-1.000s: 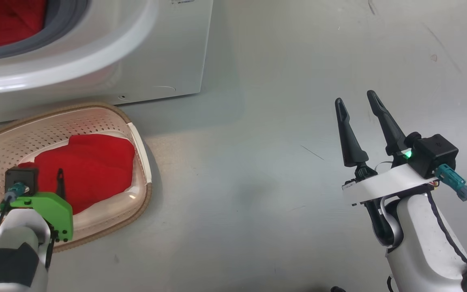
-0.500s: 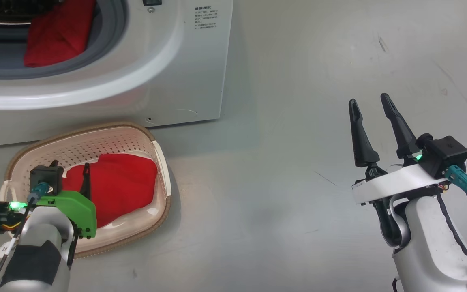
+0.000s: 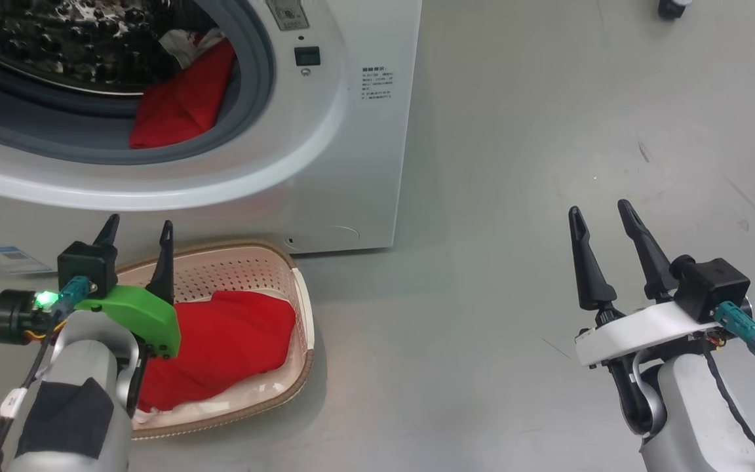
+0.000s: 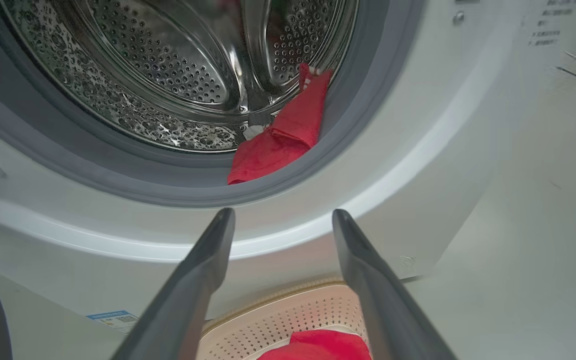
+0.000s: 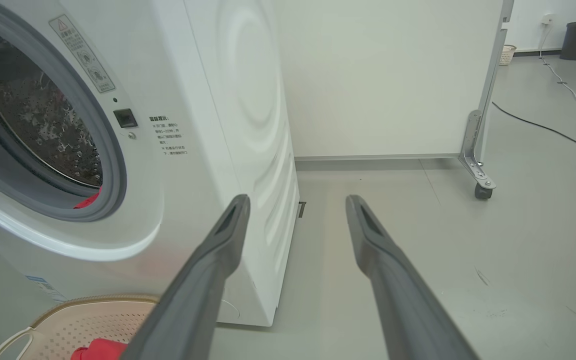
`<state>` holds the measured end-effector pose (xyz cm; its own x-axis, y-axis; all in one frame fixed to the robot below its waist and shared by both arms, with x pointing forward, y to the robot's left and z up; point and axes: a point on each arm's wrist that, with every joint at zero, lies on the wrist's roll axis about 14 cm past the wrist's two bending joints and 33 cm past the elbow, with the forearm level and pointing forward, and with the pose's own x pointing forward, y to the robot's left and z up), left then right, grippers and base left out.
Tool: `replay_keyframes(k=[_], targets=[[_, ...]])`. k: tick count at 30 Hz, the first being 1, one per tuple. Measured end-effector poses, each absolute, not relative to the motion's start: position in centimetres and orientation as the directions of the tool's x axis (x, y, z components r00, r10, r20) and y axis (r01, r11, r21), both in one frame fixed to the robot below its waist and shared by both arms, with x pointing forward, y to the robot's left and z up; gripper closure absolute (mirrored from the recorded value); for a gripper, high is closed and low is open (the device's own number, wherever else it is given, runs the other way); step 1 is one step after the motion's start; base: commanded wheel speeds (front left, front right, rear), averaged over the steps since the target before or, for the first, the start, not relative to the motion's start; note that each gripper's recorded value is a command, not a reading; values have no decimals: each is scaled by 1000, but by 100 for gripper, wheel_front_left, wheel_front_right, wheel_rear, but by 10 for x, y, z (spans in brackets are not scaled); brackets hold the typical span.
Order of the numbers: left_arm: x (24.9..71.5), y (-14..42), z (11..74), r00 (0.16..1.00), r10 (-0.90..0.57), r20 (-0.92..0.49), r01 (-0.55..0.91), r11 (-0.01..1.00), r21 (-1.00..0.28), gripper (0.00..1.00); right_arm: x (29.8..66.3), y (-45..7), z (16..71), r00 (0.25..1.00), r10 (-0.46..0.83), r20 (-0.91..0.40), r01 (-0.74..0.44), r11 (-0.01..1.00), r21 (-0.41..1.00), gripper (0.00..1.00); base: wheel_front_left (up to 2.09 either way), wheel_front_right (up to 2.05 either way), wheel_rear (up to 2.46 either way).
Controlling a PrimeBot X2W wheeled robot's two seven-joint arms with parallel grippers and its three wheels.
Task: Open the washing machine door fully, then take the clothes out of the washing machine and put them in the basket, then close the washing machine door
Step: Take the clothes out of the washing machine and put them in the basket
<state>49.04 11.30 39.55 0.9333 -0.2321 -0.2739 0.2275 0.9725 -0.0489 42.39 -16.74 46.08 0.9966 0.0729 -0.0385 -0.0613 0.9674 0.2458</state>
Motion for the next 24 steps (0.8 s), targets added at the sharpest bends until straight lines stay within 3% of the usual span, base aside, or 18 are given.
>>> replay_keyframes(k=[13, 24], targets=[[462, 129, 458, 976, -193, -97, 187, 980, -65, 0, 402, -155, 480, 994, 106, 5, -104, 962, 254, 0, 0, 0, 0], [436, 135, 470, 987, -151, -51, 143, 981, -135, 0, 392, -151, 489, 992, 119, 30, -123, 959, 254, 0, 0, 0, 0]])
